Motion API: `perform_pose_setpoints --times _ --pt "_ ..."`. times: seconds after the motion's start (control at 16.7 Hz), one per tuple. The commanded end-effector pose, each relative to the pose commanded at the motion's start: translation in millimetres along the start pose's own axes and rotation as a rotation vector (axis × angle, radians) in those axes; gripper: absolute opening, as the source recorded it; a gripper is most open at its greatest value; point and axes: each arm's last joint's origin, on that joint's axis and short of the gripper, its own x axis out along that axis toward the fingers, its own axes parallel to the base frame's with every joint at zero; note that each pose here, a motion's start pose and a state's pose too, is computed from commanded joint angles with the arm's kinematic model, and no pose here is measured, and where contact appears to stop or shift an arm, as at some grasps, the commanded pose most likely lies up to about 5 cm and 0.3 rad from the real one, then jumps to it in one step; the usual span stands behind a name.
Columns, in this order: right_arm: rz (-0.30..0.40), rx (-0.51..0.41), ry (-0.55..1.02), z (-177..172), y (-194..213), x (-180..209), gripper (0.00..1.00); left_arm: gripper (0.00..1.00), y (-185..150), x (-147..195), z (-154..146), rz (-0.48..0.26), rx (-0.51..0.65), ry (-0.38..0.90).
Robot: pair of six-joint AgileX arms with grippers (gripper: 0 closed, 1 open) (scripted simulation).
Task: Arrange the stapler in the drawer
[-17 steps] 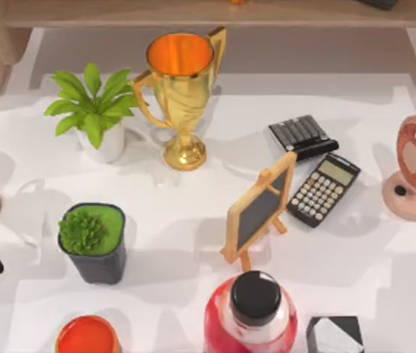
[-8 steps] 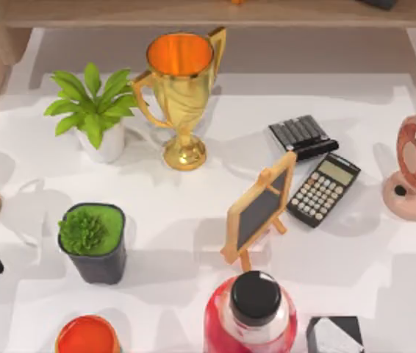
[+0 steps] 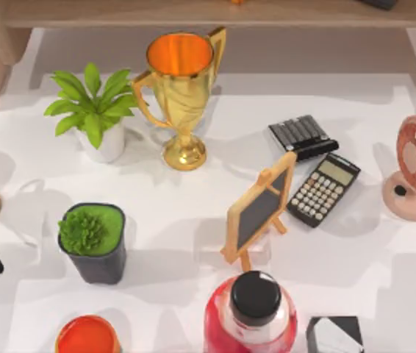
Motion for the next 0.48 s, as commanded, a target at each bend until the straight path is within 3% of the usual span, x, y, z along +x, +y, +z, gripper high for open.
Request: perform_pose_setpoints --times 0.48 --pt "0.000 0.002 0.002 -0.1 -0.2 -28.0 0.00 1.00 0.0 0.0 0.0 0.000 0.000 0.000"
